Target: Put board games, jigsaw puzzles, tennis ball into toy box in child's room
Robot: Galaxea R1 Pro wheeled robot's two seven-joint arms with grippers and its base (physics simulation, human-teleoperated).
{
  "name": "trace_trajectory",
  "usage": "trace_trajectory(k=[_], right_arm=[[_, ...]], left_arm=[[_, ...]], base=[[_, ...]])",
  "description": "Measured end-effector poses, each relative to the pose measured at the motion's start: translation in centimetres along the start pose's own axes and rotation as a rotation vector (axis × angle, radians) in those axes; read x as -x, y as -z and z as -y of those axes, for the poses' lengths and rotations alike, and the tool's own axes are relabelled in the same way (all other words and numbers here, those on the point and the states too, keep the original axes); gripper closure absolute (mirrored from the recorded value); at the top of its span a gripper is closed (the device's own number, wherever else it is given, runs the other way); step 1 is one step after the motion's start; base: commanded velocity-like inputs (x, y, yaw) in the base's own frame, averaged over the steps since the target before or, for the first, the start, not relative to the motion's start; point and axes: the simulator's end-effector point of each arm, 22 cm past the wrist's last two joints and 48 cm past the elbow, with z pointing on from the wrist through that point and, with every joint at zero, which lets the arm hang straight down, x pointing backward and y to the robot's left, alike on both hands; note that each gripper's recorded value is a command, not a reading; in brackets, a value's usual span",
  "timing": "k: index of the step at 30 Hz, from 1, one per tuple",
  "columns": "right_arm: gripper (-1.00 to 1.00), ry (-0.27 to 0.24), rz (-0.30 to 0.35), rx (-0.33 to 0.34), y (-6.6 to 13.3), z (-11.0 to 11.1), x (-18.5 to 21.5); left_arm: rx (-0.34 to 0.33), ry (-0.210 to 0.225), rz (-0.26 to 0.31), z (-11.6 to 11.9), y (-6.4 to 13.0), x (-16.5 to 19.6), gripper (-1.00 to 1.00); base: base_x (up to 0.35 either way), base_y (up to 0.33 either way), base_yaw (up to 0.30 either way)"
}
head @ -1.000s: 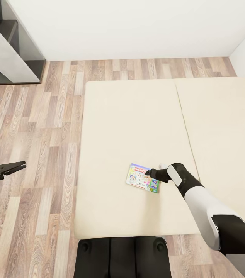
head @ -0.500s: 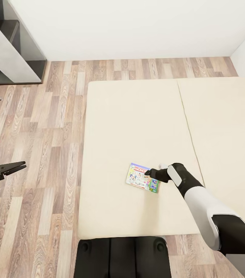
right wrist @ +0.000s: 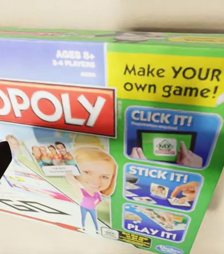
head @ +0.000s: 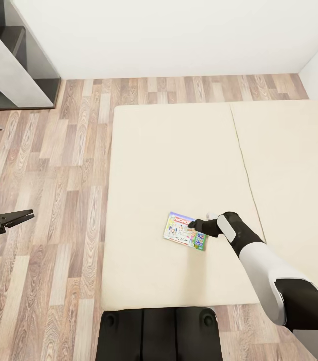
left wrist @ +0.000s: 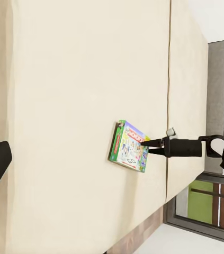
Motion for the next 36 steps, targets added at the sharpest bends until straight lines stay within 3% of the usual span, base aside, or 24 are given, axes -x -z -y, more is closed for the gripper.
trace_trajectory(k=[20, 36], right_arm=[[-1.0, 0.003, 0.0, -0.001, -0.01, 0.01, -0.01], [-1.0, 0.003, 0.0, -0.002, -0.01, 0.02, -0.01]], left_arm=[[0.0, 0.0, 0.0, 0.0, 0.01, -0.01, -1.0], [0.0, 0.0, 0.0, -0.01, 0.01, -0.01, -1.0]], base=[[0.0, 0.003, 0.0], [0.0, 0.131, 0.0]])
